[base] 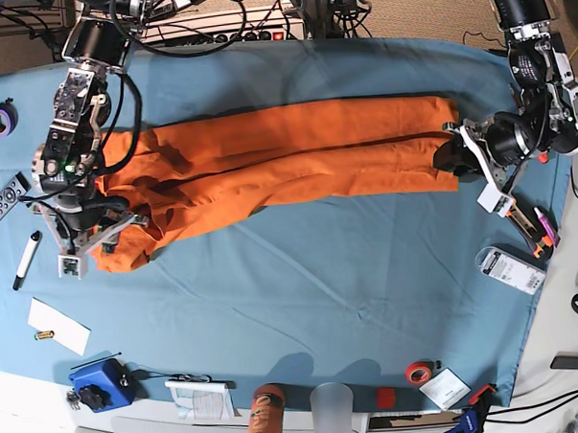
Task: Layout the t-shirt on the table in an organized manner, then fold the t-shirt properly
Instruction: 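Grasp the strip's end with the right gripper and pull it taut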
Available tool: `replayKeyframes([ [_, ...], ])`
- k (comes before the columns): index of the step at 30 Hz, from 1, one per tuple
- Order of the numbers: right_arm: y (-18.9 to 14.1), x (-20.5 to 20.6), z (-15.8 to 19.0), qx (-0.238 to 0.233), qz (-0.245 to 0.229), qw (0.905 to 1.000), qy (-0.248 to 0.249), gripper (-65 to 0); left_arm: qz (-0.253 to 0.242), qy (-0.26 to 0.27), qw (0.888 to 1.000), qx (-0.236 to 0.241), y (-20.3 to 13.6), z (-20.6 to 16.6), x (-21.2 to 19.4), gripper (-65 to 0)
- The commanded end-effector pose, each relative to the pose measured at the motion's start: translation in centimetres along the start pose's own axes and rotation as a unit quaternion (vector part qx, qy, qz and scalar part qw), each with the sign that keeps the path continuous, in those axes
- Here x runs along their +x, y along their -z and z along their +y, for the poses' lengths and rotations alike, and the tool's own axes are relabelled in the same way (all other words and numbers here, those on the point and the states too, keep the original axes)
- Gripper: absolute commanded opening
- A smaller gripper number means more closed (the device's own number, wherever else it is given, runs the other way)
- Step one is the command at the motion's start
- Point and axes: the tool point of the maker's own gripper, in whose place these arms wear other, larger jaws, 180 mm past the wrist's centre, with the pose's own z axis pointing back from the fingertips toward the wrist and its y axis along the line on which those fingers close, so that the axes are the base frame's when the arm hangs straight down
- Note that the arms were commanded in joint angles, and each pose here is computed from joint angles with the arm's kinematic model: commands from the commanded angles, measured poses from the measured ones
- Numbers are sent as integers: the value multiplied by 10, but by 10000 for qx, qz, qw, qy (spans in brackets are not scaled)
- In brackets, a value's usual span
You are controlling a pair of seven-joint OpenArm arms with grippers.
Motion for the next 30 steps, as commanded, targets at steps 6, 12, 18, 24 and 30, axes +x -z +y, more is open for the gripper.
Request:
replayKeyframes([
  [6,16,-6,1,177,97,9998,57,-448,-242,135,9996,-5,-6,0,16,-484],
  [12,16,-4,-21,-416,199,9984,-328,-448,-242,135,9996,-5,-6,0,16,-484],
  [18,16,-4,-22,-426,312,9982,-288,-448,-244,136,9996,-5,-6,0,16,-484],
  [24,14,-3,-32,-704,482,9963,-34,-448,-242,135,9996,-5,-6,0,16,-484],
  [30,15,13,-24,-452,310,9982,225,-448,-239,136,9996,-3,-6,0,15,-484],
])
